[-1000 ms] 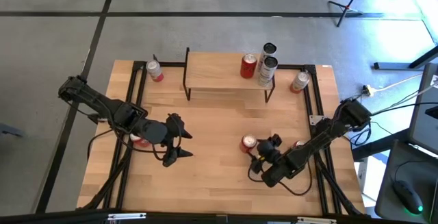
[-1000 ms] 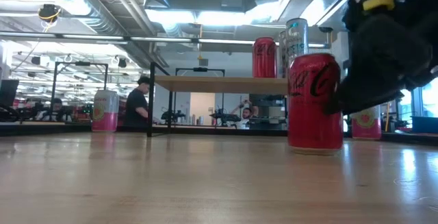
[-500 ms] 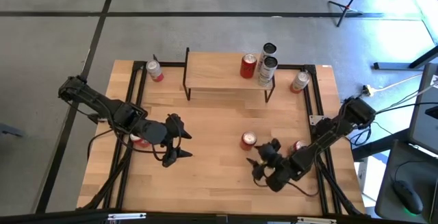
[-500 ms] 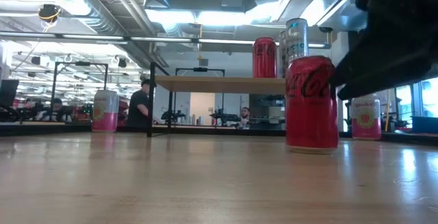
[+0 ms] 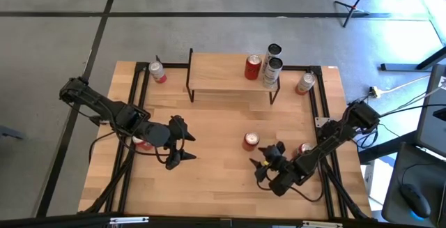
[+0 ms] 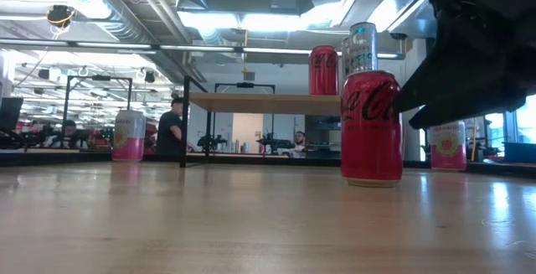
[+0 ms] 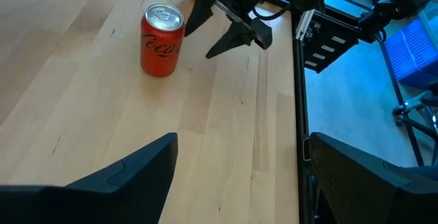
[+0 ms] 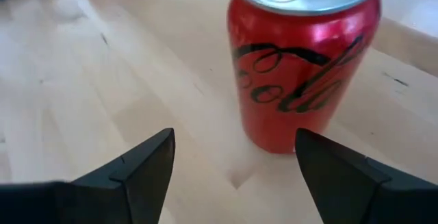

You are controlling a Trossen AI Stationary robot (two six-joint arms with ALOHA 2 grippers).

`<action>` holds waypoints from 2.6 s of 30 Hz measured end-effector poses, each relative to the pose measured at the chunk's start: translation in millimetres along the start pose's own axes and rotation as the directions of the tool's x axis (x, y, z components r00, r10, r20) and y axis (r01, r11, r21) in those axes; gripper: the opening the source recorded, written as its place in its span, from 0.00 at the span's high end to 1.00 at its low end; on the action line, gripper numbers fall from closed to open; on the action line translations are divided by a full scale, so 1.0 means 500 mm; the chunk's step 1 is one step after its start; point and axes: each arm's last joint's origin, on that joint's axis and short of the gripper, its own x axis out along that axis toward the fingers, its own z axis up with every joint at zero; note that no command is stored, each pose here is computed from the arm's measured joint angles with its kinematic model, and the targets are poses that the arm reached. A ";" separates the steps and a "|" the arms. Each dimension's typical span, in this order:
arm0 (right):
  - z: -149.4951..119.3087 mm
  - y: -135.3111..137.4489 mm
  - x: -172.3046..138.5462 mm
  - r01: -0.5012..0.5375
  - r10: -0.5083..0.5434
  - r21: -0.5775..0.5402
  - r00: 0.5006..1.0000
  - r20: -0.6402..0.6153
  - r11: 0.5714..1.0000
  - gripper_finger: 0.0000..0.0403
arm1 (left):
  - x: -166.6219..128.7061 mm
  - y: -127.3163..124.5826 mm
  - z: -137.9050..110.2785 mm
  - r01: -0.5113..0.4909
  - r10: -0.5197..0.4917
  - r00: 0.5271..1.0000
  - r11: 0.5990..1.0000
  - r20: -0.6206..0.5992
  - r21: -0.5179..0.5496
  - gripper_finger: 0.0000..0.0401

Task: Place canned beverage on shelf
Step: Put the red-black soda can on the shelf aligned with the other red-black soda can

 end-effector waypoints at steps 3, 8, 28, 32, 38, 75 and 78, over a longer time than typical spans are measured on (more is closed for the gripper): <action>0.004 -0.005 0.006 0.022 -0.022 -0.014 1.000 -0.006 1.000 0.28 | 0.000 0.000 0.000 0.000 0.000 1.000 1.000 0.000 0.000 0.21; 0.024 0.007 0.007 0.029 -0.027 -0.094 0.999 0.026 0.995 0.28 | 0.000 -0.001 -0.001 0.015 -0.015 1.000 1.000 -0.012 0.000 0.21; 0.026 0.004 0.014 0.030 -0.029 0.008 0.998 -0.062 1.000 0.13 | 0.000 -0.003 -0.002 0.049 -0.049 0.998 0.999 -0.038 -0.002 0.21; 0.031 0.004 0.014 0.045 -0.045 -0.014 0.999 0.013 0.999 0.19 | 0.000 -0.003 -0.002 0.049 -0.049 0.998 0.999 -0.038 -0.003 0.21; 0.043 -0.015 0.037 0.124 -0.116 -0.069 0.988 0.104 0.990 0.21 | 0.001 0.000 0.000 0.043 -0.043 0.998 0.999 -0.035 -0.008 0.21; 0.055 -0.043 0.181 0.242 -0.220 -0.118 0.960 0.176 0.963 0.20 | 0.161 0.186 -0.027 -0.331 0.328 0.941 0.943 0.079 0.025 0.21; 0.054 -0.043 0.181 0.236 -0.215 -0.120 0.962 0.166 0.964 0.20 | 0.216 0.244 -0.049 -0.409 0.409 0.910 0.912 0.069 -0.018 0.21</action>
